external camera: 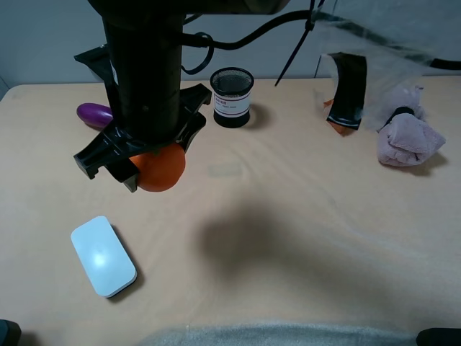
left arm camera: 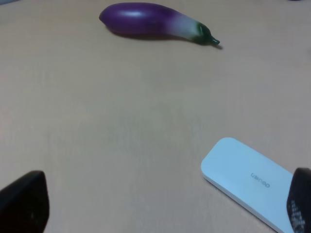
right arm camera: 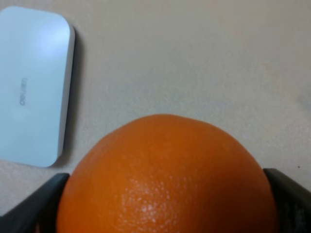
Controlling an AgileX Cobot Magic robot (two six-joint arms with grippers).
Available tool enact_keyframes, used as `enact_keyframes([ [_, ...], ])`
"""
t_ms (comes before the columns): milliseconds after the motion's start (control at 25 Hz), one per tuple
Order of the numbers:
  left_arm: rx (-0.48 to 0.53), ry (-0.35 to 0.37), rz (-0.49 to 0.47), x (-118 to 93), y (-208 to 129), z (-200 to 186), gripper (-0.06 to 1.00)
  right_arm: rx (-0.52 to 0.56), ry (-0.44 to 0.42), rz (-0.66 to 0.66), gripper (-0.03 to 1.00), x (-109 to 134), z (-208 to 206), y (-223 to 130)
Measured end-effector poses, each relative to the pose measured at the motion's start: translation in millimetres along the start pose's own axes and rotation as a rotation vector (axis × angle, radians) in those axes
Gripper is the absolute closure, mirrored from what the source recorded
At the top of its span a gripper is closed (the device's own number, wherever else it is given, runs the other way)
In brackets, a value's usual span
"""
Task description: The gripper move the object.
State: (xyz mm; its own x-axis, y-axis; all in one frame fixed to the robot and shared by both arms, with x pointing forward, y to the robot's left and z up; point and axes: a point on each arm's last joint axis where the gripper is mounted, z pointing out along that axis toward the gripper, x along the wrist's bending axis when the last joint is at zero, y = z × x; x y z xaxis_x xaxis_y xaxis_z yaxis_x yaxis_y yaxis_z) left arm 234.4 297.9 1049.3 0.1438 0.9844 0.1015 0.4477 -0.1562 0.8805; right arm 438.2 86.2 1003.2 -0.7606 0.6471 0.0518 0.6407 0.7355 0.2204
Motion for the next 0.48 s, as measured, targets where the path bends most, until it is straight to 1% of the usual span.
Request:
enact_keyframes([
  [160, 0.000, 0.000, 0.000, 0, 0, 0, -0.03, 0.013, 0.000, -0.035, 0.41, 6, 8, -1],
  [480, 0.000, 0.000, 0.000, 0, 0, 0, -0.03, 0.034, 0.018, -0.096, 0.41, 34, 33, -6],
])
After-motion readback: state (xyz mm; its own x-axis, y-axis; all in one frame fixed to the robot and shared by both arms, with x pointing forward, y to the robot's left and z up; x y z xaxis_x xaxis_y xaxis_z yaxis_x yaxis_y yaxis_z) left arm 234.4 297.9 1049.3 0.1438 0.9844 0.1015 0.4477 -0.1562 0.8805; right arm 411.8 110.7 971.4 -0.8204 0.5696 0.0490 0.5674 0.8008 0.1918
